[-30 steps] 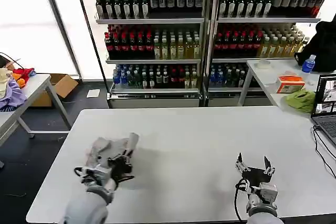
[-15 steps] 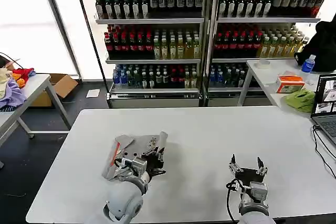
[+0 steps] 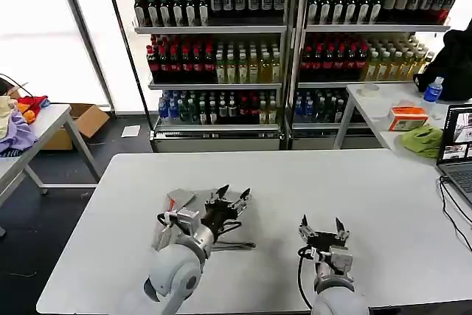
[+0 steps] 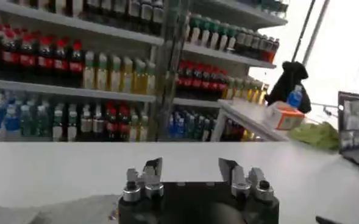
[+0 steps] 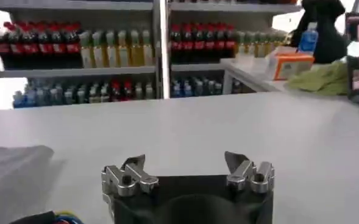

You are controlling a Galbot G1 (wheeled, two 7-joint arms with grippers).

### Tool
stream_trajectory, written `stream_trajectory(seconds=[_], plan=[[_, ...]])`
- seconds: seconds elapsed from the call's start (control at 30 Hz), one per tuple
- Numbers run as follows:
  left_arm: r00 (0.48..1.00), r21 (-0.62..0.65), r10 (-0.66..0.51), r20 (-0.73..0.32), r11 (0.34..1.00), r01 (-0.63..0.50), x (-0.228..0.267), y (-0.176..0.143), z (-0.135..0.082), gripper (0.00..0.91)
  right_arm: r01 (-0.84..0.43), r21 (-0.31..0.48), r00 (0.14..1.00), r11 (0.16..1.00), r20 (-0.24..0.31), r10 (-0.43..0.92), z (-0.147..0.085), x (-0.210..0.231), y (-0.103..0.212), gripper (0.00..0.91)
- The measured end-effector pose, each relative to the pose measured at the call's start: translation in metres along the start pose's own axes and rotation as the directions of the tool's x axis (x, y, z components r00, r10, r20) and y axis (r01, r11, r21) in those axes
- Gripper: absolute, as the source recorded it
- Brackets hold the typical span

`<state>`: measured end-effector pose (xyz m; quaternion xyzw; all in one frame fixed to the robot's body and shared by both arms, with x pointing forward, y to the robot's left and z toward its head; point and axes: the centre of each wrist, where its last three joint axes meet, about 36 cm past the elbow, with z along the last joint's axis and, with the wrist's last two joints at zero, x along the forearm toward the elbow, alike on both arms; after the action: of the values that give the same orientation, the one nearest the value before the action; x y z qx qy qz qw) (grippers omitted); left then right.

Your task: Fold and organize the clothes.

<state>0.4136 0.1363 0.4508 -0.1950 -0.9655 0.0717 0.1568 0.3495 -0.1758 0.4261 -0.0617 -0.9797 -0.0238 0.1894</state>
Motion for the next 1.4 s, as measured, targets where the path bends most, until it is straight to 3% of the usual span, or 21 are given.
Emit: stream_trajectory(seconds=[0.4,0.67,0.77,0.93,1.33,1.4], plan=[[0.976,-0.100,-0.216,-0.017,0.972,0.214,0.021,0.062,-0.014,0.907,0.191,-0.135,0.972,0.972,-0.111,-0.206,-0.023,-0.022,0.034,0.907],[0.950,-0.128,-0.311,-0.037,0.944,0.304,0.036,0.087,-0.018,0.907,0.326,-0.212,0.915,0.922,-0.173,-0.363,-0.042,-0.026,0.051,0.907],[0.941,-0.130,-0.334,-0.045,0.936,0.326,0.040,0.092,-0.017,0.907,0.359,-0.226,0.892,0.906,-0.202,-0.404,-0.043,-0.023,0.057,0.897],[0.931,-0.130,-0.362,-0.053,0.927,0.353,0.045,0.098,-0.015,0.907,0.381,-0.238,0.865,0.893,-0.250,-0.436,-0.039,-0.019,0.062,0.786],[0.917,-0.128,-0.392,-0.076,0.916,0.381,0.052,0.101,-0.008,0.907,0.382,-0.263,0.830,0.886,-0.324,-0.454,-0.026,-0.011,0.063,0.776],[0.915,-0.125,-0.395,-0.080,0.915,0.384,0.052,0.101,-0.007,0.907,0.379,-0.271,0.826,0.885,-0.333,-0.456,-0.023,-0.010,0.063,0.464]])
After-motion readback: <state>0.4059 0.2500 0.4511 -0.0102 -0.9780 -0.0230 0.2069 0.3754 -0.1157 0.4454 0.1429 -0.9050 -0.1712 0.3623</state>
